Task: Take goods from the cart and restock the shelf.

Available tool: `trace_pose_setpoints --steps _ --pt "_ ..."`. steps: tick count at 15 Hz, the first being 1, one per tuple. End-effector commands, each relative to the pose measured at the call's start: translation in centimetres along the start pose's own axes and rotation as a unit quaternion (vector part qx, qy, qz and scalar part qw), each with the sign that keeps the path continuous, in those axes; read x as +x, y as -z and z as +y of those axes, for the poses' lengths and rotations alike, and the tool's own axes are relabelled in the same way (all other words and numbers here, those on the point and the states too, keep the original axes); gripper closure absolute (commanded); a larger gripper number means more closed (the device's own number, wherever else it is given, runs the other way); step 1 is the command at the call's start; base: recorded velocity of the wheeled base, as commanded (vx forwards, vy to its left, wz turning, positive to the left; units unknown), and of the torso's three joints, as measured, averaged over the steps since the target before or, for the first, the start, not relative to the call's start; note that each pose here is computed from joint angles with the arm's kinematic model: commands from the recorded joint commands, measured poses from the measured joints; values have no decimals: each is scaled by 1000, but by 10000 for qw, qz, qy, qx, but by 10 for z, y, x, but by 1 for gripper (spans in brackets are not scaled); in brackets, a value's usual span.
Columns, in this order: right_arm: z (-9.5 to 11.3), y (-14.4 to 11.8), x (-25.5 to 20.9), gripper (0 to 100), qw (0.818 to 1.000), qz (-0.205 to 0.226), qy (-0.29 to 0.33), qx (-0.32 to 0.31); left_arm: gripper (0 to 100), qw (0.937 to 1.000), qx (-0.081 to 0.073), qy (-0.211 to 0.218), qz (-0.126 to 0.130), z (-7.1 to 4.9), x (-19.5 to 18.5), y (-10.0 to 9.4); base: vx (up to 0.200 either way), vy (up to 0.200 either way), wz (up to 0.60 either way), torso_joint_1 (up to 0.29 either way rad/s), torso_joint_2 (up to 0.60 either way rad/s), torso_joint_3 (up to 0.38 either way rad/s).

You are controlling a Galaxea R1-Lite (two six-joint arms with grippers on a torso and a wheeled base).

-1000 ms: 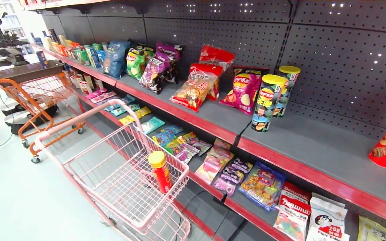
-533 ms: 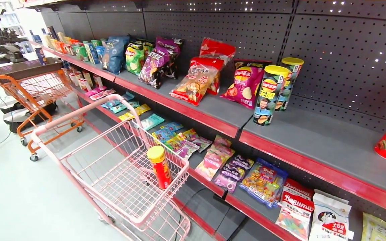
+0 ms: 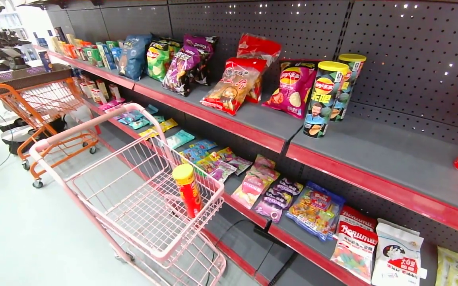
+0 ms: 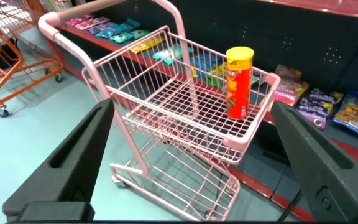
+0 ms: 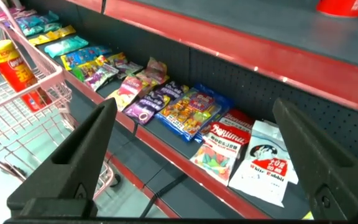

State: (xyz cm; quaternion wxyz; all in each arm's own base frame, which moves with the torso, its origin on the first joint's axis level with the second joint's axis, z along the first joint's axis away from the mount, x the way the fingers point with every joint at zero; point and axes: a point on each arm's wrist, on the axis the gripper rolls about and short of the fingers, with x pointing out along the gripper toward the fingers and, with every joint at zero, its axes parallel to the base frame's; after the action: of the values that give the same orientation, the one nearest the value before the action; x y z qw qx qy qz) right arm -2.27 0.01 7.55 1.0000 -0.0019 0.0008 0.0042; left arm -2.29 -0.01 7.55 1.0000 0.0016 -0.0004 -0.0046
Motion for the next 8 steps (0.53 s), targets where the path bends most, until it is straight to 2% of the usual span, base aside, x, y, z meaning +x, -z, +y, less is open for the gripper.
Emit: trace_pose_setpoints --steps 1,7,8 --pt "0 0 0 0 10000 -1 -5 -4 0 10000 -1 0 4 0 0 0 0 0 0 -144 393 227" --pt "0 0 0 0 10000 -1 -5 -4 0 10000 -1 0 4 0 0 0 0 0 0 -173 468 289" --pt "0 0 0 0 10000 -1 -5 -4 0 10000 7 8 4 0 0 0 0 0 0 -80 242 144"
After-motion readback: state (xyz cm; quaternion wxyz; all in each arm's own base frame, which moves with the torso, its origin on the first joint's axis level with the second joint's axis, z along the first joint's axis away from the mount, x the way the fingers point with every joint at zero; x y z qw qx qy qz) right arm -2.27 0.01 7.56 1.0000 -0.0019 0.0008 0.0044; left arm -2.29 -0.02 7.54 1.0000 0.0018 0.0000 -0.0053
